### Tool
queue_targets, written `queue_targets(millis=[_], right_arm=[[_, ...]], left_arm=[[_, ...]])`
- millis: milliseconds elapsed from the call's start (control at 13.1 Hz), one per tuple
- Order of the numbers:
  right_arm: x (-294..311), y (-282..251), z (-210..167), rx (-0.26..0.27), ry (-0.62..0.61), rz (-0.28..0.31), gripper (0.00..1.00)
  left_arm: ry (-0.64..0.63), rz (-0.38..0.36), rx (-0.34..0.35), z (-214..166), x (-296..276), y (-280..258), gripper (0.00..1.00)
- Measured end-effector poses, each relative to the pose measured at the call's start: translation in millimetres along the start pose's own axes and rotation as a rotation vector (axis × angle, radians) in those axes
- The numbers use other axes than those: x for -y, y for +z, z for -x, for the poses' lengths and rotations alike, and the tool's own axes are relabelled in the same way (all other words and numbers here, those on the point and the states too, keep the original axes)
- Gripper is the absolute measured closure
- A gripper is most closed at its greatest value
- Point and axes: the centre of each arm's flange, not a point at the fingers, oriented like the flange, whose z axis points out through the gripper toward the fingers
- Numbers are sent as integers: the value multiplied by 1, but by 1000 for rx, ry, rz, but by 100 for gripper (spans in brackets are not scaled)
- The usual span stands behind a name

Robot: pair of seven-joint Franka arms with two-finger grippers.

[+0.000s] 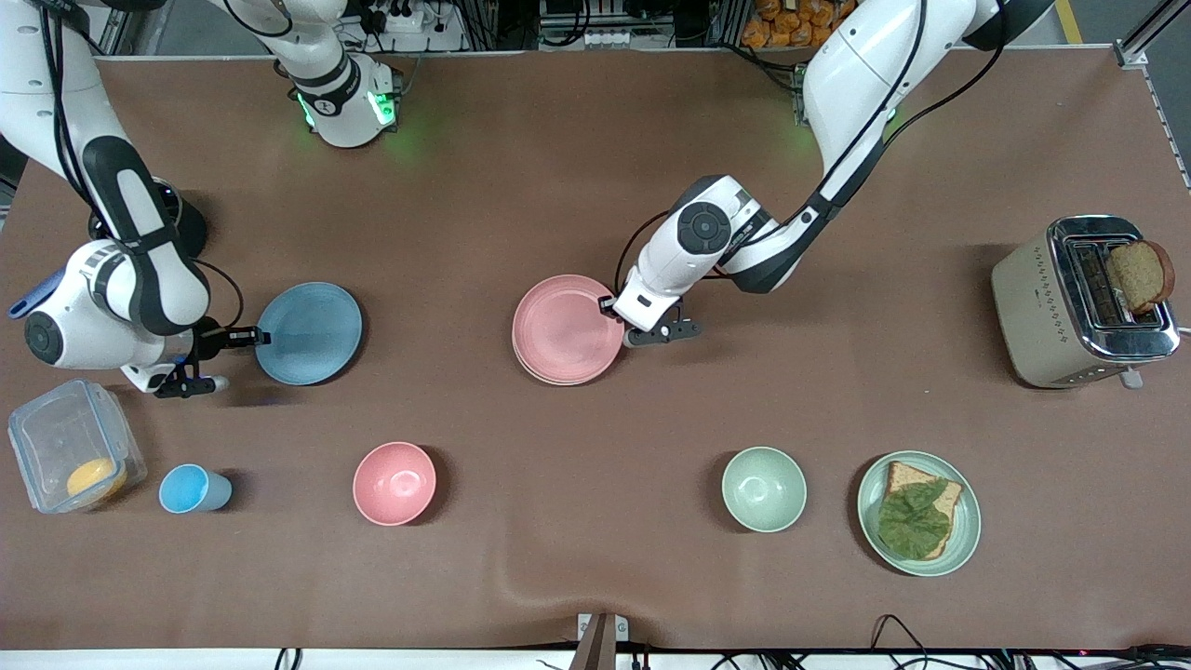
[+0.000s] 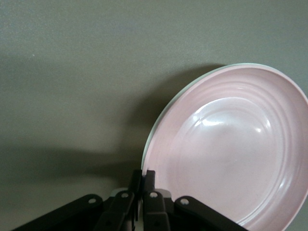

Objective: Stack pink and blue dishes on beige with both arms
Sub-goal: 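Lower the pink plate onto the beige plate while the right gripper grasps the blue plate, then open and withdraw the left gripper while the right gripper lifts the blue plate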

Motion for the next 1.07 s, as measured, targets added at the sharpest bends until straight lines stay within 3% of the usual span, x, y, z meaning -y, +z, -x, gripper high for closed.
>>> queue_targets(millis=[153, 536, 765, 842, 1071], right_arm=[[2, -11, -3, 21, -5, -15, 95], [4, -26, -11, 46, -13, -31, 95], [7, -41, -14, 66, -17, -44, 95], [9, -46, -15, 73, -12, -48, 95], [26, -59, -20, 98, 25, -69, 95]], left_arm=[[-1, 3, -1, -1, -1, 0, 90], [-10, 36, -33, -17, -11, -17, 36], [-21, 44, -108, -46, -14, -67, 5], [-31, 37, -143, -58, -12, -99, 0], [-30, -32, -268, -97, 23, -210, 0]])
